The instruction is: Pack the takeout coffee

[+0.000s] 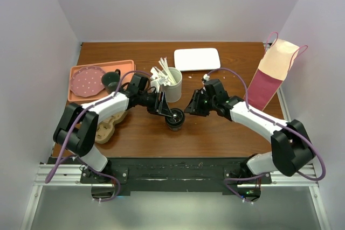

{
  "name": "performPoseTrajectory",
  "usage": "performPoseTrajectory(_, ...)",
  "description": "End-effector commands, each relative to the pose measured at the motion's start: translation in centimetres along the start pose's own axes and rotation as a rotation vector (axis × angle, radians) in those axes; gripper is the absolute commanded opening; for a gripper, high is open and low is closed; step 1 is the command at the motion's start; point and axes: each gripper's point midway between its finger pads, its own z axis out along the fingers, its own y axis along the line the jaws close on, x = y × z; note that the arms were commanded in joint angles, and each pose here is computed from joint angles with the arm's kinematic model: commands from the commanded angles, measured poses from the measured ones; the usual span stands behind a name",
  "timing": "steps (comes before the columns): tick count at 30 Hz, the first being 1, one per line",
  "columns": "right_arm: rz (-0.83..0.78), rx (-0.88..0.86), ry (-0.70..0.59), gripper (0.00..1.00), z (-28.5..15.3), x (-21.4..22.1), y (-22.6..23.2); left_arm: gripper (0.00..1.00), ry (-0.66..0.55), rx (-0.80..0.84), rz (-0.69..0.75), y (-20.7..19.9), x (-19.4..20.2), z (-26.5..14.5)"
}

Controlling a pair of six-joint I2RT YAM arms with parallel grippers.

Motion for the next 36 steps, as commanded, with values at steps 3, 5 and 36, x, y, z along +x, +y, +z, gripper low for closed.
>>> performPoseTrajectory(3,-0.071,-0.145,-0.025,0.41,0.1,-1.1,2.7,0.48,0.152,-0.239,-0.004,7.1,5.3,0.7)
performPoseTrajectory(5,-0.065,-0.144,-0.021,0.41,0.4,-0.9,2.4,0.48,0.156,-0.235,0.003,7.1,5.4,0.7)
performPoseTrajectory(36,0.02,-0.115,0.073,0.22,1.4,5.8,-3.3,0.48,0.188,-0.287,-0.026,8.6,6.8,0.9)
